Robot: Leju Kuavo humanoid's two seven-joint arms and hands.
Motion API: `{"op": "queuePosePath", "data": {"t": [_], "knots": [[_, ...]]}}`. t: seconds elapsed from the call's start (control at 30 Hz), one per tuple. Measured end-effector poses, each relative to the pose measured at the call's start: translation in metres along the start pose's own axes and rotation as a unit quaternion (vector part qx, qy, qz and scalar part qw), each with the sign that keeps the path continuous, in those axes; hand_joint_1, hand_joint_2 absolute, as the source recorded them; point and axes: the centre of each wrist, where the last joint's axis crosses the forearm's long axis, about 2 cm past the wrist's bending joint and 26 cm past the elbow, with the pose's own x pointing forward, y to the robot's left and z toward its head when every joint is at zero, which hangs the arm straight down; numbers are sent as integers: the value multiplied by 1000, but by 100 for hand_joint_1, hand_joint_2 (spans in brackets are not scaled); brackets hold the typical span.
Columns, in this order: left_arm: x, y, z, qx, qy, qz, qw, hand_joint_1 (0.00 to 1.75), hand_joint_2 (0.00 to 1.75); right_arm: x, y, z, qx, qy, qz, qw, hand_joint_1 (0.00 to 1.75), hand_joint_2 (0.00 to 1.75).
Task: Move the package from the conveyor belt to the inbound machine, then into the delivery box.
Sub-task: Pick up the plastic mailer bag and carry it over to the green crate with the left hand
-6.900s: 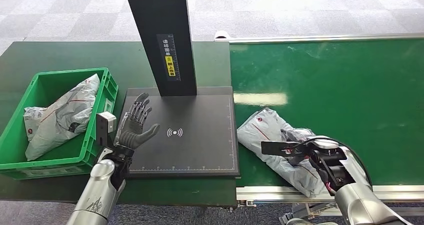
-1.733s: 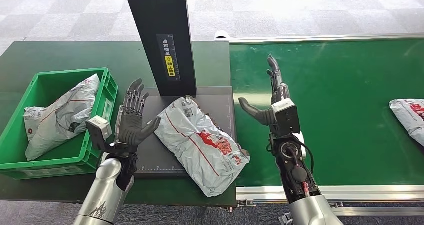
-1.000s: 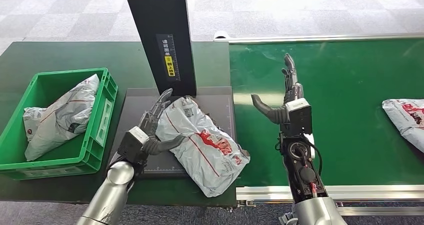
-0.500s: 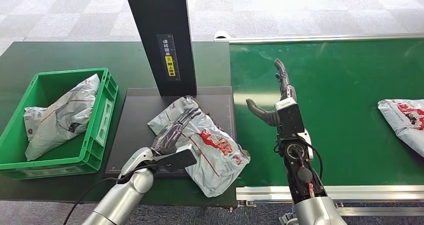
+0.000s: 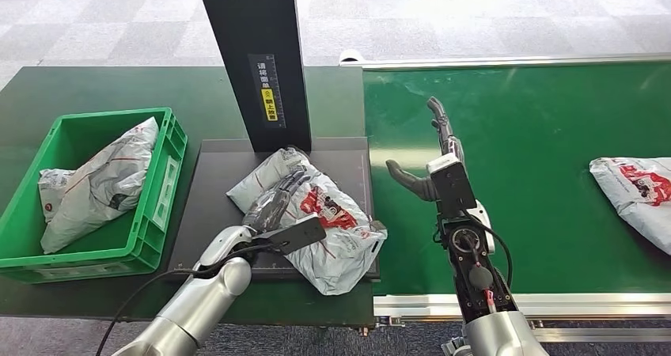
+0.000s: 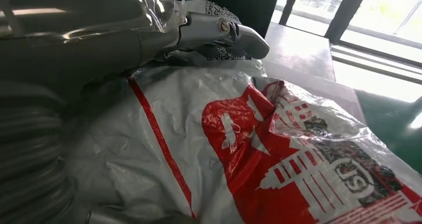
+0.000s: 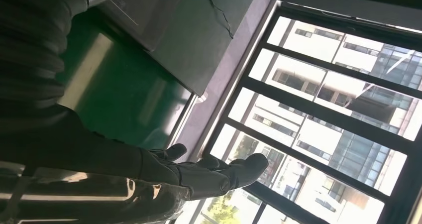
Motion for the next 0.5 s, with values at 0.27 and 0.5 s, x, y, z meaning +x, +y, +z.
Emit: {"op": "queuePosePath", "data": {"t": [0.27, 0.5], "knots": [[-3, -1, 0, -7, 22, 6, 1000, 175, 175, -4, 6, 3, 32, 25, 0, 999, 0, 175], [-11, -6, 10, -7, -53, 144, 988, 175, 175, -7, 11, 7, 42, 36, -74, 996, 0, 175]]}}
